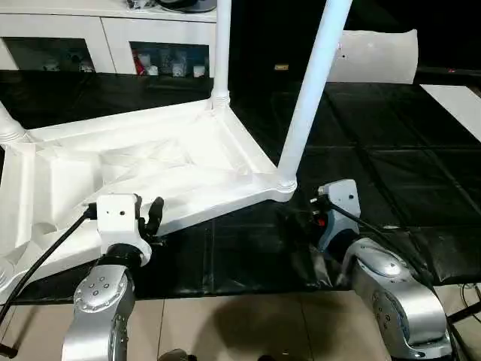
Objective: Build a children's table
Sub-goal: Rotate leg to tighten
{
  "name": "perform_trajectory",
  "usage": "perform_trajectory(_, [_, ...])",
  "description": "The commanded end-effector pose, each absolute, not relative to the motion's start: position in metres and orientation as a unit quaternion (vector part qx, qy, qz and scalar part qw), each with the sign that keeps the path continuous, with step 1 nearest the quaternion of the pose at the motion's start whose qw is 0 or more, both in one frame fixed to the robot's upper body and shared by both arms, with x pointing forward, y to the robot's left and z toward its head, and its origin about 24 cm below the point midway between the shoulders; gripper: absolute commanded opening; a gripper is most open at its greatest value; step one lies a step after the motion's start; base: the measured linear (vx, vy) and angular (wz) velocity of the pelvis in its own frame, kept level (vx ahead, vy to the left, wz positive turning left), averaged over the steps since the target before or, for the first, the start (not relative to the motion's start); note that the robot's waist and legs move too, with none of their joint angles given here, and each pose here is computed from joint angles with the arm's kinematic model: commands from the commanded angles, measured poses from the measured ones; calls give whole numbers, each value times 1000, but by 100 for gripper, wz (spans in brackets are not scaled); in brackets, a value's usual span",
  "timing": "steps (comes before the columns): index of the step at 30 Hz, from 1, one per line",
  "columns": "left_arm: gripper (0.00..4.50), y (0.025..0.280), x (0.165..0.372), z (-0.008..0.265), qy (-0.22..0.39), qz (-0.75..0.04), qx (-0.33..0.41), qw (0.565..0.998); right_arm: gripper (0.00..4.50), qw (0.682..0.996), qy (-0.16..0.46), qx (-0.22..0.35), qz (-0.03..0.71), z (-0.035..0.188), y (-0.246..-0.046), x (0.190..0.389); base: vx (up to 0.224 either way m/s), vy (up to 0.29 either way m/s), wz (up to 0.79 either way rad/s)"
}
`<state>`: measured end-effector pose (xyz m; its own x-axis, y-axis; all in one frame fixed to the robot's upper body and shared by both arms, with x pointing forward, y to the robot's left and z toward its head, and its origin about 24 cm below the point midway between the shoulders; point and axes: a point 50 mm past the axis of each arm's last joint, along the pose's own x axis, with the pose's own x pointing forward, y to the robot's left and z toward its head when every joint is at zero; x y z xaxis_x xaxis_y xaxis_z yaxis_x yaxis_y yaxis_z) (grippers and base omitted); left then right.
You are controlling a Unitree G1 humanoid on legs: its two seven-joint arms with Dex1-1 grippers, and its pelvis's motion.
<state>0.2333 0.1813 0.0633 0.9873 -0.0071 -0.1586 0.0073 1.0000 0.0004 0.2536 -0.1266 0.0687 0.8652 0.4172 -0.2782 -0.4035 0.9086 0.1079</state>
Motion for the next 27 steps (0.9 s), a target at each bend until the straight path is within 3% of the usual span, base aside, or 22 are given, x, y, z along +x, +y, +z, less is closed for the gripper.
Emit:
perform_trajectory(1, [185, 179, 233, 65, 77, -5, 4, 997, 419, 967, 150, 23, 206, 70, -130, 255, 0, 0, 0])
perform_trajectory(27, [185, 179, 233, 65, 77, -5, 4, 997, 419, 967, 150, 23, 206, 70, -130, 255, 0, 0, 0])
